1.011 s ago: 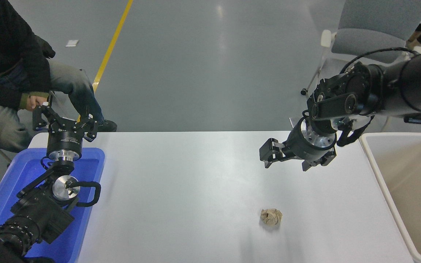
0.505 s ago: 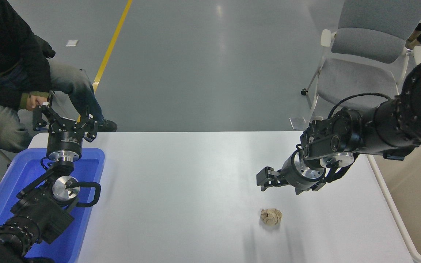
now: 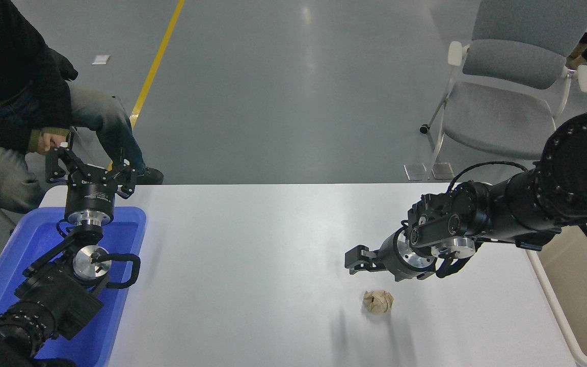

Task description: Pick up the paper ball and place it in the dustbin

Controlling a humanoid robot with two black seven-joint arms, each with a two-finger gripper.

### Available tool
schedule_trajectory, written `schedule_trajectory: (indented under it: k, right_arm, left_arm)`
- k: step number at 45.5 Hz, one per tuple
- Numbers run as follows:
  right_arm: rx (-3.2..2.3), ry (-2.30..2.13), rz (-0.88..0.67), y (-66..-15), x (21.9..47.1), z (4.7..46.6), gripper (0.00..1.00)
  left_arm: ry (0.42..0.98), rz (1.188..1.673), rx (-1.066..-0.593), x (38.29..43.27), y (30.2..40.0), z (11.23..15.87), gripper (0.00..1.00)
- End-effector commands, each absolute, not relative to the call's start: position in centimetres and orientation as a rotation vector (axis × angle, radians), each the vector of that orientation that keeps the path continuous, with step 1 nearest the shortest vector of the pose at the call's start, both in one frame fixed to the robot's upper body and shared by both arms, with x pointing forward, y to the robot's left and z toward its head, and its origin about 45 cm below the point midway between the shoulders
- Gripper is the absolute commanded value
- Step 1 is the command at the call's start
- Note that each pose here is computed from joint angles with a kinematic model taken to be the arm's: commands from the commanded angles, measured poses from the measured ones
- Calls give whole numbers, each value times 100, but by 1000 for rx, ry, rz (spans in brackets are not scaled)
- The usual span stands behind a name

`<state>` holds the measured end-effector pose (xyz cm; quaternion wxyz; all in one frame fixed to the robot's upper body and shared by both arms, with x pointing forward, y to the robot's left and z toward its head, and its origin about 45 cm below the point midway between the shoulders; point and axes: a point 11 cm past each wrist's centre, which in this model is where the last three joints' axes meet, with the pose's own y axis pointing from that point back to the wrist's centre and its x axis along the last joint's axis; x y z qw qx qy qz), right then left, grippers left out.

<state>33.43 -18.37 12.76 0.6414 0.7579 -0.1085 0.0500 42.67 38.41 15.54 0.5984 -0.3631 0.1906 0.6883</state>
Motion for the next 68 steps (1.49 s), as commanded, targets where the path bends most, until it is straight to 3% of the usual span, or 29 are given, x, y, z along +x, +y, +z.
schedule_trajectory:
  k: [1,68]
  right_arm:
    - [1722,-242,123,-1885,3268,1087,100]
    - [1685,-243,145,-2082,3099,635,100]
  left_arm:
    - [442,1596,-843,4269,3840,1557,99]
    - [444,1596,-842,4265,3834,1548,99]
